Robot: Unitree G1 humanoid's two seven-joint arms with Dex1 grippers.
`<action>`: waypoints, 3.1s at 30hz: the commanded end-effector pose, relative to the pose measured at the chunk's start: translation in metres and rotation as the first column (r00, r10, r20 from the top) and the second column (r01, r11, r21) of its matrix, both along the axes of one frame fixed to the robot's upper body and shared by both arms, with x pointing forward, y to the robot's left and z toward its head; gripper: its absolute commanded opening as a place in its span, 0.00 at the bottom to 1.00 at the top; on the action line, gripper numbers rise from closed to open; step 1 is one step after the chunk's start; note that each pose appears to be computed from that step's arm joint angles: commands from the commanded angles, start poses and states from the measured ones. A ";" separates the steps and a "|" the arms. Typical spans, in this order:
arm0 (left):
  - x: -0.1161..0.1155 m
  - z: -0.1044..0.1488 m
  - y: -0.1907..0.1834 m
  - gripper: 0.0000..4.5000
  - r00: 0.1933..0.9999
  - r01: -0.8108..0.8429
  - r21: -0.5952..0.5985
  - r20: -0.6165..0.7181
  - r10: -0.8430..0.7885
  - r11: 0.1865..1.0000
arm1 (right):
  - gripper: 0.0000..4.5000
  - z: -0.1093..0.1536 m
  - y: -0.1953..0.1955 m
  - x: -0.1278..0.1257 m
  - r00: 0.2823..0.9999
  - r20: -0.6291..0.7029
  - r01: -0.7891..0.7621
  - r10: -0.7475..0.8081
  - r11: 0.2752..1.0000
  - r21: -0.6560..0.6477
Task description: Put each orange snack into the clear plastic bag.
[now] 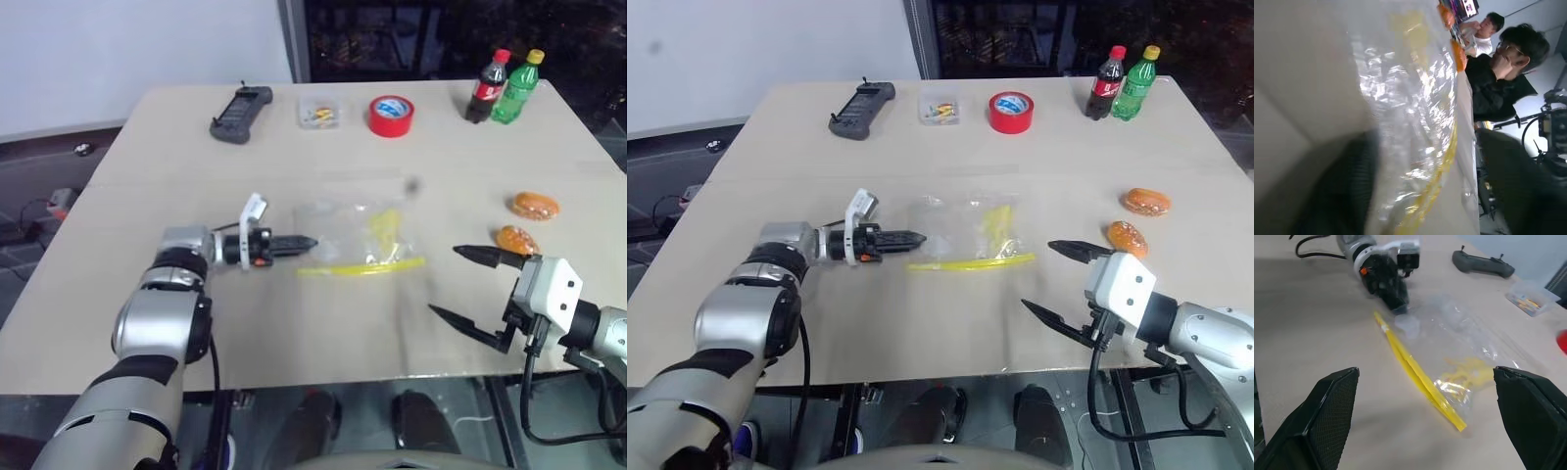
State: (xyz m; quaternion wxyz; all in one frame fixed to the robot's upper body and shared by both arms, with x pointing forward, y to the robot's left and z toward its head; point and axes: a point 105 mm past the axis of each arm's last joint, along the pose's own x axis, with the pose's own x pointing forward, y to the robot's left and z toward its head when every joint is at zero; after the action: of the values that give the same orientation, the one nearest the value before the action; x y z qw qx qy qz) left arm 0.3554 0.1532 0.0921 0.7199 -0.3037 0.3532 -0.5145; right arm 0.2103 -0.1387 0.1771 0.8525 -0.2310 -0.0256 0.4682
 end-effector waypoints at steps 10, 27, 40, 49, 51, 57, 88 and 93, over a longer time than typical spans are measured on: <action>-0.005 -0.010 0.003 0.13 1.000 0.009 0.041 -0.017 -0.009 0.999 | 1.00 0.004 -0.045 -0.008 0.992 0.029 0.122 -0.120 0.991 -0.059; -0.004 -0.005 -0.017 0.71 0.999 -0.011 -0.045 -0.044 0.009 0.999 | 1.00 0.010 -0.065 0.011 0.990 0.070 0.123 -0.120 0.991 -0.048; 0.003 -0.023 -0.041 0.71 0.990 -0.108 -0.027 -0.093 0.105 0.994 | 1.00 0.011 -0.054 0.018 0.995 0.076 0.069 -0.066 0.997 -0.039; -0.002 -0.021 -0.045 0.03 0.987 -0.085 -0.055 -0.138 0.077 0.995 | 1.00 0.009 -0.052 0.019 0.996 0.072 0.058 -0.055 0.998 -0.036; -0.004 -0.016 -0.045 0.03 0.987 -0.074 -0.078 -0.150 0.062 0.994 | 1.00 0.008 -0.051 0.019 0.996 0.073 0.058 -0.055 0.998 -0.036; -0.008 0.026 -0.039 0.03 0.974 -0.073 -0.263 -0.225 0.012 0.962 | 1.00 -0.001 -0.038 0.026 0.991 0.120 0.069 -0.058 0.993 -0.093; -0.025 0.100 -0.047 0.06 0.991 -0.135 -0.360 -0.070 0.118 0.923 | 0.01 -0.008 0.048 0.127 0.862 0.422 0.318 -0.282 0.948 -0.016; -0.042 0.094 -0.041 0.49 0.920 -0.176 0.036 0.363 0.151 0.984 | 0.00 0.001 0.023 0.151 0.874 0.378 0.354 -0.306 0.933 -0.063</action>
State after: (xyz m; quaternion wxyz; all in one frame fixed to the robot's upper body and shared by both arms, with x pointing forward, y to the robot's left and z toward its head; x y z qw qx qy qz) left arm 0.3206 0.1188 0.1672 0.7895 -0.3069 0.2620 -0.4625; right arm 0.3551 -0.1003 0.1664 0.8776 -0.3706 -0.1126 0.2824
